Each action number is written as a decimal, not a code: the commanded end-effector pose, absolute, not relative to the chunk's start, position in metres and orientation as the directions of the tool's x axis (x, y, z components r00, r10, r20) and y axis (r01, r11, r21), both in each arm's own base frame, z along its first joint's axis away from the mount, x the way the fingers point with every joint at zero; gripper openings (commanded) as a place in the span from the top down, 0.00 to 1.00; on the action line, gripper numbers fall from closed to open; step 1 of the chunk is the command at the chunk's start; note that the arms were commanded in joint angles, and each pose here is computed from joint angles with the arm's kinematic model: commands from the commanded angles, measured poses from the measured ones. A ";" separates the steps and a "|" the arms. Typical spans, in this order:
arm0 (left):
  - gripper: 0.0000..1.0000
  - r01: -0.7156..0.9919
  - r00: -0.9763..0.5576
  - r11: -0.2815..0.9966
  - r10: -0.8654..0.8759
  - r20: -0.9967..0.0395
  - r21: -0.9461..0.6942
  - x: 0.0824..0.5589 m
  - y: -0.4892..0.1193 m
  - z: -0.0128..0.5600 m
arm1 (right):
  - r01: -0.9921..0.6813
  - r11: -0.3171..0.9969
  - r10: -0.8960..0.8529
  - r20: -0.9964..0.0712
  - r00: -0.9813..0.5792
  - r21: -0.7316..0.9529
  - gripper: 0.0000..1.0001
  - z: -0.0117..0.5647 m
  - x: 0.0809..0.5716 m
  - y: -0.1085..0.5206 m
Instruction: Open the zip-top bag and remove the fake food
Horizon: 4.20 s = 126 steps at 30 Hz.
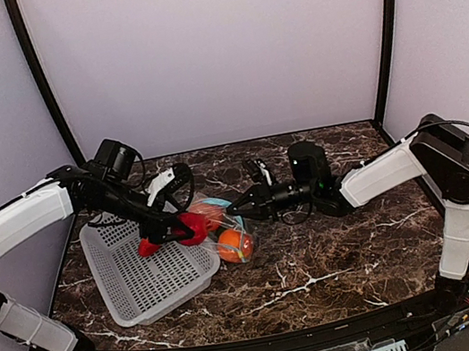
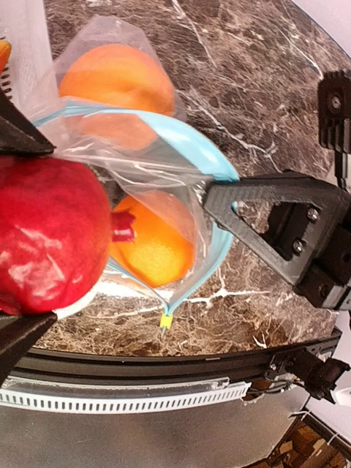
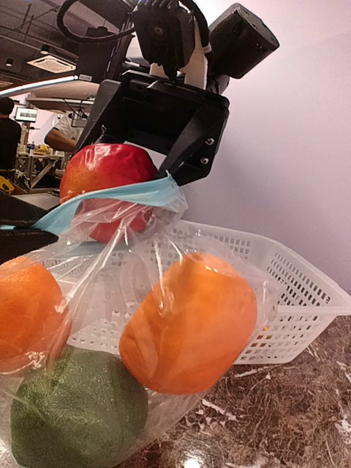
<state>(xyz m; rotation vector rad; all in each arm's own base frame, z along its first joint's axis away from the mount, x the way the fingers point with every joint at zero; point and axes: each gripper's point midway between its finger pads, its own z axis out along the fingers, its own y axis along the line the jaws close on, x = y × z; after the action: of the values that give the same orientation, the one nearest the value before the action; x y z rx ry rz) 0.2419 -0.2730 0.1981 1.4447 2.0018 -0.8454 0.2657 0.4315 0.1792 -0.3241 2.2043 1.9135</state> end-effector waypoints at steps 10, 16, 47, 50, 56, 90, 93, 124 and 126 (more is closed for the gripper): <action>0.16 0.940 -0.319 0.314 0.669 -0.671 -0.134 0.237 -0.244 0.198 | -0.277 0.171 0.006 -0.282 -0.959 0.946 1.00 0.172 0.279 0.426; 0.21 0.938 -0.301 0.333 0.634 -0.712 -0.099 0.249 -0.251 0.225 | -0.270 0.166 0.011 -0.275 -0.961 0.948 1.00 0.176 0.274 0.421; 0.33 0.981 -0.192 0.134 0.647 -0.738 -0.138 0.247 -0.410 0.167 | -0.166 0.203 0.147 -0.197 -0.969 0.965 1.00 0.158 0.266 0.369; 0.31 0.978 -0.209 0.124 0.632 -0.746 -0.169 0.242 -0.411 0.162 | -0.161 0.206 0.152 -0.194 -0.969 0.965 1.00 0.156 0.266 0.366; 0.33 0.969 -0.245 0.151 0.602 -0.760 -0.193 0.235 -0.411 0.156 | -0.157 0.205 0.158 -0.191 -0.969 0.966 1.00 0.154 0.267 0.365; 0.16 0.961 -0.275 0.143 0.589 -0.760 -0.237 0.218 -0.427 0.152 | -0.066 0.284 0.169 -0.118 -0.979 0.956 1.00 0.103 0.254 0.338; 0.16 0.958 -0.285 0.156 0.575 -0.767 -0.240 0.220 -0.427 0.152 | -0.121 0.246 0.154 -0.162 -0.975 0.962 1.00 0.123 0.256 0.346; 0.25 0.914 -0.308 0.380 0.431 -0.848 -0.139 0.260 -0.421 0.163 | -0.225 0.166 0.124 -0.247 -0.961 0.960 1.00 0.176 0.261 0.377; 0.25 0.918 -0.309 0.371 0.444 -0.841 -0.142 0.258 -0.421 0.154 | -0.220 0.171 0.132 -0.244 -0.961 0.960 1.00 0.175 0.262 0.376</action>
<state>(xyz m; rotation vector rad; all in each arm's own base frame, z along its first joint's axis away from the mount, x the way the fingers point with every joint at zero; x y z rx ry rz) 0.2665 -0.4185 0.1756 1.1293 1.8670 -0.8142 0.2592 0.3703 0.1629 -0.0657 2.2345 1.8384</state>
